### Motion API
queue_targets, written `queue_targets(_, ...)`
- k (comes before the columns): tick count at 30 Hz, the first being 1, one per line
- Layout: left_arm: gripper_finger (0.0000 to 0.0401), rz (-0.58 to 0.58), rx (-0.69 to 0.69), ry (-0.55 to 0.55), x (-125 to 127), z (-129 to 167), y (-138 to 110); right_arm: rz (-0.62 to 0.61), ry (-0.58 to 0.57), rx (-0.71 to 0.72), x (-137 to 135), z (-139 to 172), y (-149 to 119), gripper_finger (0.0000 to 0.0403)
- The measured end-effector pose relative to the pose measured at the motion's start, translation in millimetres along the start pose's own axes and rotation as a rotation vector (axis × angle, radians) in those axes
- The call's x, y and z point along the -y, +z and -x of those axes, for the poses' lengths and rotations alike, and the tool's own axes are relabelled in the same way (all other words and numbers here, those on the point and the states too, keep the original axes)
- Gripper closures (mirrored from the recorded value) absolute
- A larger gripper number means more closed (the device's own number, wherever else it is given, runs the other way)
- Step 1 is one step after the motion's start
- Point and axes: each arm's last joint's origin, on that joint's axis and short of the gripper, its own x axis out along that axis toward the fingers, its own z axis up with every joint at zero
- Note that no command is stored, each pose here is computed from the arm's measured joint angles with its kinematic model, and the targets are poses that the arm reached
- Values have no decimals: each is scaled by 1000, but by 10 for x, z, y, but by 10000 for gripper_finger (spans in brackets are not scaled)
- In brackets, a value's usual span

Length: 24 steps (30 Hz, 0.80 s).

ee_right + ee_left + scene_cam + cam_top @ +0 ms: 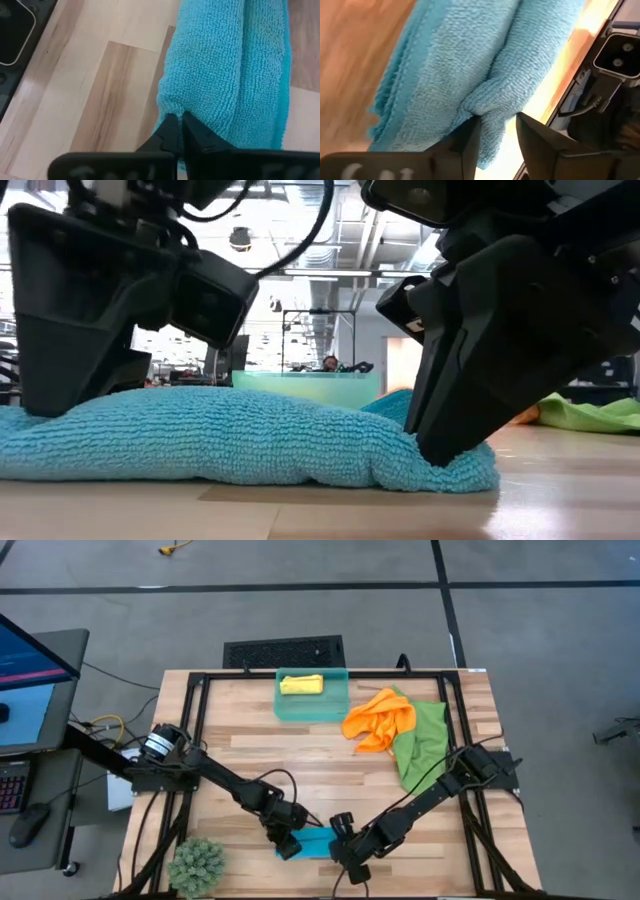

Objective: Roll microfiber towels into tight, uniform cylinder then place into a basket
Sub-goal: Roll the blue microfiber towel

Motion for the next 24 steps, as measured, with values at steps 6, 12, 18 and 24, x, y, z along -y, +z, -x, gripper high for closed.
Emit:
queue_targets(6,252,-85,21,25,28,-42,-69,-1,4,0,-1,0,-2,395)
queue_targets(12,250,-212,55,36,88,-58,-151,-16,15,-2,-2,-1,-2,382)
queue_targets(18,250,-296,158,76,186,95,-256,-17,28,-5,-3,1,-1,395)
queue_targets(24,250,-331,231,167,260,313,-451,-26,29,-5,-4,2,-1,384)
